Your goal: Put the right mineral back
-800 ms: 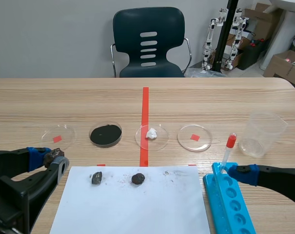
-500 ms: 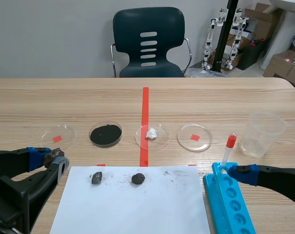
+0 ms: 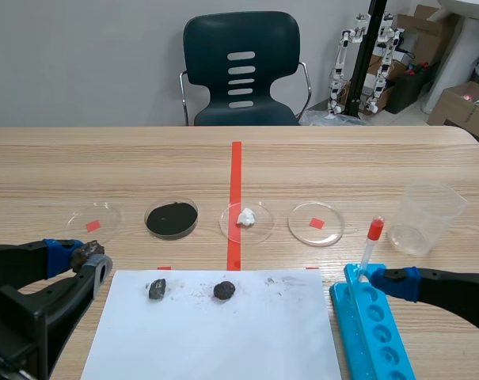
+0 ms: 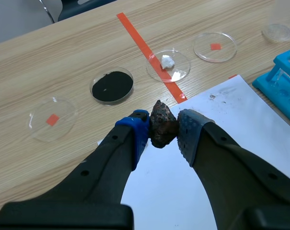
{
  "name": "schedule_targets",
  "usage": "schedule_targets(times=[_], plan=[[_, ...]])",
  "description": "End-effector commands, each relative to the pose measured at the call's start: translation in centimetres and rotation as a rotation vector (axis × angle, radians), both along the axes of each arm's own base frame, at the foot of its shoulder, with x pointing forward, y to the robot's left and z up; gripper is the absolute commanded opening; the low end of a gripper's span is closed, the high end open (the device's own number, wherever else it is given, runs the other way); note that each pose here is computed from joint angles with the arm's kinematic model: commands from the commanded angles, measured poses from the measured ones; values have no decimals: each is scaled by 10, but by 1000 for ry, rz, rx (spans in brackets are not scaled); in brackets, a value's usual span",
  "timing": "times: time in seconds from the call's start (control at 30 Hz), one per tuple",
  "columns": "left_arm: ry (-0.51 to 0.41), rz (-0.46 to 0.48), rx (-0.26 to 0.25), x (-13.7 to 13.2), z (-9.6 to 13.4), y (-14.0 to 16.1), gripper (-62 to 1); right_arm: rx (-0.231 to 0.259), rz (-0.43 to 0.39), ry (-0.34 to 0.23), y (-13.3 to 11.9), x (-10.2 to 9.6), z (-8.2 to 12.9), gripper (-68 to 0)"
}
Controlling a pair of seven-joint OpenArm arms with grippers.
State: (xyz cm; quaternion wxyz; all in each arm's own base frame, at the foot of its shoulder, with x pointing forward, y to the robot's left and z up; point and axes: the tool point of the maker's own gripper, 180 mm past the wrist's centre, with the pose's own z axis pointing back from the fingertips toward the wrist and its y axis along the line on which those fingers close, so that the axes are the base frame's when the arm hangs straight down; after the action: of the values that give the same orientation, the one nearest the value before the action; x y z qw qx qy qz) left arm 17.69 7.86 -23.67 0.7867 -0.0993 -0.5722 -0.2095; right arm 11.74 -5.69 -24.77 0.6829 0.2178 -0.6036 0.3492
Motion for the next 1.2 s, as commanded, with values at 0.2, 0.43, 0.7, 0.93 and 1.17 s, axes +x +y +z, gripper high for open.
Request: schedule_targets(times=[0.2, 0.43, 0.7, 0.93, 1.17], plan=[[-27, -4, -8, 3, 6, -1, -496, 24, -8, -33, 1, 5, 11, -69], [-26, -4, -8, 3, 6, -1, -496, 24, -8, -33, 1, 5, 11, -69], [-26, -4, -8, 3, 6, -1, -496, 24, -8, -33, 1, 5, 11, -69], [-29, -4, -8, 3, 7, -1, -496, 24, -8, -33, 1, 5, 11, -69], [13, 7, 15, 17, -4, 0, -496, 24, -8, -33, 1, 5, 11, -69]])
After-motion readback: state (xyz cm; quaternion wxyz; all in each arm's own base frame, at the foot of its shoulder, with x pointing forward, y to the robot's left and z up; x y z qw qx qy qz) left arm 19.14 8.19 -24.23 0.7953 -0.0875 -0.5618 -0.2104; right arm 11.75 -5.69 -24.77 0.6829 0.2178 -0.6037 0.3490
